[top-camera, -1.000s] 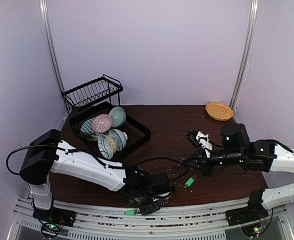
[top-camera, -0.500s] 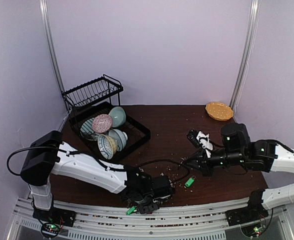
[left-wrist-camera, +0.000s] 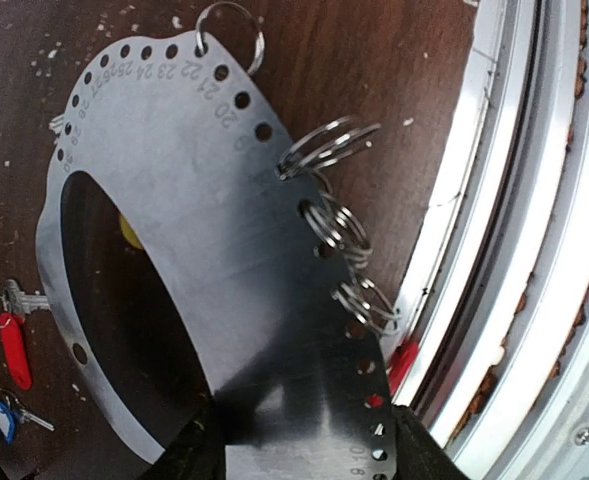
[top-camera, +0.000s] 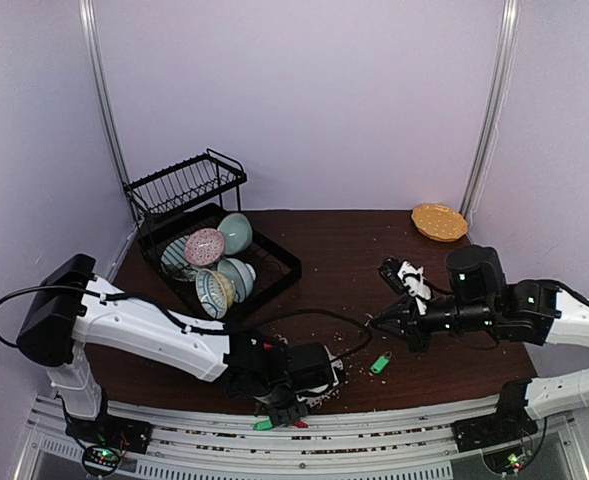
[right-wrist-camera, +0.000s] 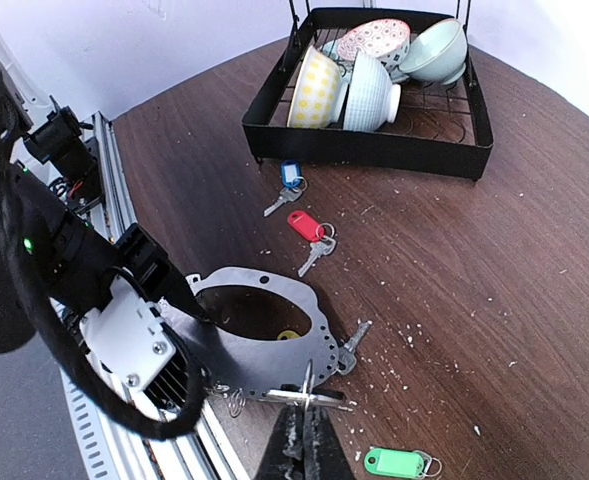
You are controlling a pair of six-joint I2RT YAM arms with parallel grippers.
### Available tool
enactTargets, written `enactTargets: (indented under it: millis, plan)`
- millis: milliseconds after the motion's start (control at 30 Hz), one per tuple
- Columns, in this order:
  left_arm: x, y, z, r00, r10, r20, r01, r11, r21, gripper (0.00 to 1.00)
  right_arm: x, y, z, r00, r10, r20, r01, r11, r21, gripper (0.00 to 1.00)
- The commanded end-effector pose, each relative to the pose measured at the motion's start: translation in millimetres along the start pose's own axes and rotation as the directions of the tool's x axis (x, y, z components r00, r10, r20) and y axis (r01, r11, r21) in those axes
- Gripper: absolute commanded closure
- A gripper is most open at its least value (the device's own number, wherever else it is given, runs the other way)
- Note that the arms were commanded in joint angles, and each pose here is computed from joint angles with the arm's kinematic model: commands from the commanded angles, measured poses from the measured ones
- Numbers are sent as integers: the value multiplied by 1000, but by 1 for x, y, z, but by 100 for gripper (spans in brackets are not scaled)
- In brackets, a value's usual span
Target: Put the keys on the keyring
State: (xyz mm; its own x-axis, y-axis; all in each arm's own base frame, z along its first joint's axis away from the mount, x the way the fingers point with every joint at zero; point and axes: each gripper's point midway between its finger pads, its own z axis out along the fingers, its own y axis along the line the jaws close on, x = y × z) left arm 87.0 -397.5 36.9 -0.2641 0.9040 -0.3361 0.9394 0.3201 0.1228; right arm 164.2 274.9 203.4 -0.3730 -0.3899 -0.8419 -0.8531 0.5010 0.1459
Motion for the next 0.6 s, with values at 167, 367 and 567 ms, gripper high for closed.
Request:
enactTargets:
  millis: [167,367,567]
  plan:
    - [-19,58,-59,990,-81,112,102,975,-197,71,-18,-5,-15,998,-9,64,6,999,45,100]
    - [-8,120,-107,965,-216,151,257,895,-365,74,-18,-7,-13,998,-9,62,6,999,48,100]
    - [39,177,-126,916,-391,86,382,791,-479,74,-17,-7,-10,998,-11,58,9,999,47,100]
